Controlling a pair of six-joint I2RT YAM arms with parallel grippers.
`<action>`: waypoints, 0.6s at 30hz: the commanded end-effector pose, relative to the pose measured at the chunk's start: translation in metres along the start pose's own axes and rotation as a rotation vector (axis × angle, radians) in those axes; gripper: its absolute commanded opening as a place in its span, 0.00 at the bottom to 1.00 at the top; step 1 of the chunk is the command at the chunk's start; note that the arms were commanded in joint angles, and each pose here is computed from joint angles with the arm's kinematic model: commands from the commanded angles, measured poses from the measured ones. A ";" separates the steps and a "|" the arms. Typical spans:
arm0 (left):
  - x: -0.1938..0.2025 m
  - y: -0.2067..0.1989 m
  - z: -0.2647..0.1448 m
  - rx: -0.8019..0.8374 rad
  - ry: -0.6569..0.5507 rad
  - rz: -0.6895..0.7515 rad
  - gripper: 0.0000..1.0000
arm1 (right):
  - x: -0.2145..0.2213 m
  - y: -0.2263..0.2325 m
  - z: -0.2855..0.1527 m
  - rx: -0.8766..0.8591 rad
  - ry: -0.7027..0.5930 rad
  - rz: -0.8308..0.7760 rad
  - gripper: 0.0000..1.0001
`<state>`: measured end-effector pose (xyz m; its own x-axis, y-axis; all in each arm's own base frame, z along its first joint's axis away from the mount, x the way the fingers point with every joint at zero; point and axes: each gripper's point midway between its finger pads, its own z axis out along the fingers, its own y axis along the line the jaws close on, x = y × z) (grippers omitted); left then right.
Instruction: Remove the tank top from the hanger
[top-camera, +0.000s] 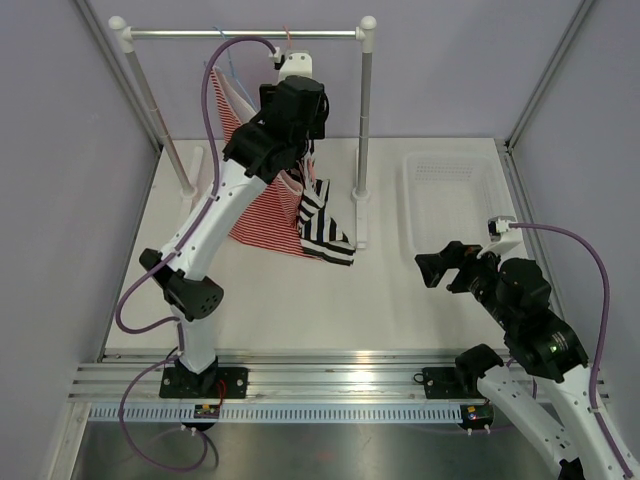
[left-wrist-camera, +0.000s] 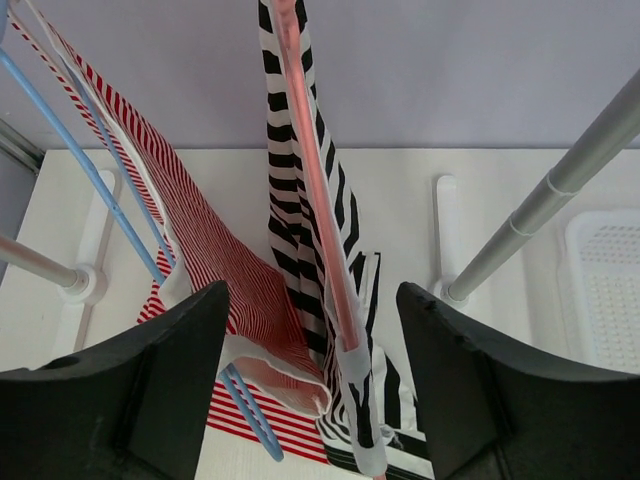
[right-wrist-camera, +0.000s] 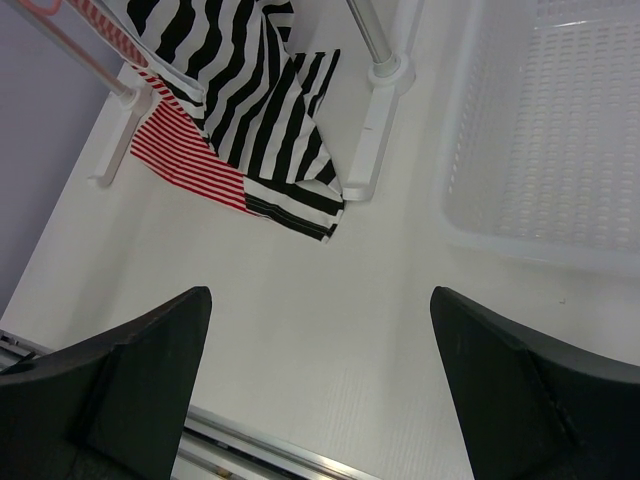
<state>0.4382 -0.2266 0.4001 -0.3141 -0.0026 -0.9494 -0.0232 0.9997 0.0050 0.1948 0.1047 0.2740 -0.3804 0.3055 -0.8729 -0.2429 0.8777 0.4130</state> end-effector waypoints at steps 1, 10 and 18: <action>-0.021 0.002 0.003 -0.004 -0.070 -0.098 0.68 | -0.006 0.013 -0.001 -0.070 -0.031 0.011 0.99; -0.016 -0.006 0.015 0.013 -0.064 -0.115 0.54 | -0.005 0.015 -0.002 -0.080 -0.032 0.005 1.00; -0.008 -0.008 0.025 0.010 -0.044 -0.116 0.42 | -0.006 0.016 -0.002 -0.090 -0.035 0.005 0.99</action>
<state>0.4566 -0.2299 0.3920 -0.3043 -0.0711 -0.9499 -0.0486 0.9971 -0.0591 0.1918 0.1106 0.2746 -0.3794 0.3078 -0.8726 -0.2801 0.8606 0.4253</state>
